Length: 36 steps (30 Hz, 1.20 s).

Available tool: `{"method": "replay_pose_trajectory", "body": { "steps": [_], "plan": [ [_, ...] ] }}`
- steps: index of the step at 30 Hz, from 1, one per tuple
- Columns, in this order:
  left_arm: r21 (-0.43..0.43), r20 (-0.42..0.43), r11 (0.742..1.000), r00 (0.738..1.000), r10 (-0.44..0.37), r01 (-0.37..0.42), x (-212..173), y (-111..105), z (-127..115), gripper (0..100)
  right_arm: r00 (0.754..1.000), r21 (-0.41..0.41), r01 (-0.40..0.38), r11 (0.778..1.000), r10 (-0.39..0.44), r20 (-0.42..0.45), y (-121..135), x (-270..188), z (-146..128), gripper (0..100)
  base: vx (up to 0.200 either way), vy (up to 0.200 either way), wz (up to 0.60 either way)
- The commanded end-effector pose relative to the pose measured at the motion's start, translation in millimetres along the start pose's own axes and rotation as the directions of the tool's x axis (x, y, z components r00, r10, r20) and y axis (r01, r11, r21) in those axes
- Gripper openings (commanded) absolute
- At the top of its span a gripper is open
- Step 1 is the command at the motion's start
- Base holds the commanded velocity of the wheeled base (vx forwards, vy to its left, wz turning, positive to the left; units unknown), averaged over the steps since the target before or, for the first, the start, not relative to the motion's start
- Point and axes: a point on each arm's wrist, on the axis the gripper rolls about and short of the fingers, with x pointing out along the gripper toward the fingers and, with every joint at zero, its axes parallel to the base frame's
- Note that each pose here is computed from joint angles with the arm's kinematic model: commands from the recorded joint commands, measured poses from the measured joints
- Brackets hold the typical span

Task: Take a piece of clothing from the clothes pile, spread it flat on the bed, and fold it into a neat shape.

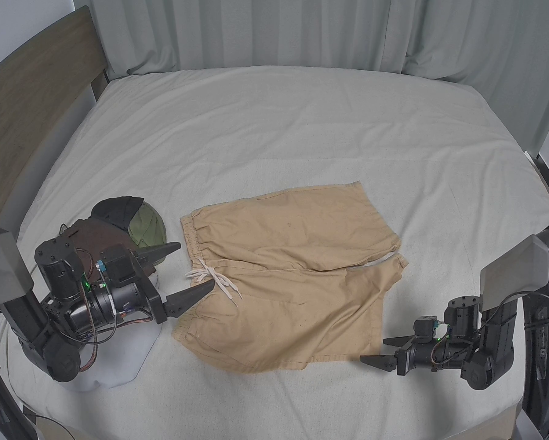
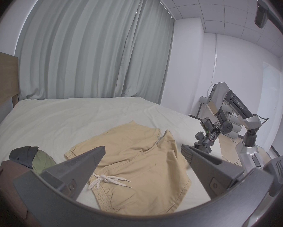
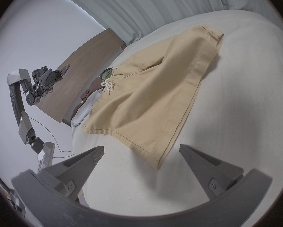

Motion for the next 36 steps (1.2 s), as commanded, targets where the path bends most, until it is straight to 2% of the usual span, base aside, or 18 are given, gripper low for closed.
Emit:
{"method": "replay_pose_trajectory", "body": {
  "steps": [1, 11, 12, 25, 36],
  "plan": [
    [0.003, 0.003, 1.000, 1.000, 0.000, -0.001, 0, 0, 0, 100, 1.000, 0.005, -0.006, 1.000, 0.006, -0.016, 0, 4, -4, 100, 0.000, 0.000, 0.00],
    [0.007, 0.009, 1.000, 1.000, 0.003, -0.003, 0, 1, 2, 100, 1.000, -0.014, -0.025, 1.000, 0.025, -0.008, 1, 12, -2, 100, 0.000, 0.000, 0.00],
    [0.005, 0.007, 1.000, 1.000, 0.002, -0.002, 0, 1, 2, 100, 1.000, -0.013, -0.024, 1.000, 0.024, -0.008, 1, 12, -2, 0, 0.000, 0.000, 0.00],
    [0.006, 0.008, 1.000, 1.000, 0.002, -0.002, -1, 0, 2, 100, 1.000, -0.001, 0.002, 1.000, -0.002, -0.009, -2, 7, -4, 0, 0.000, 0.000, 0.00],
    [0.002, 0.002, 1.000, 1.000, 0.000, 0.000, 0, 0, 0, 100, 0.994, 0.053, 0.106, 0.993, -0.106, -0.018, -9, -47, -10, 0, 0.000, 0.000, 0.00]
  ]
}}
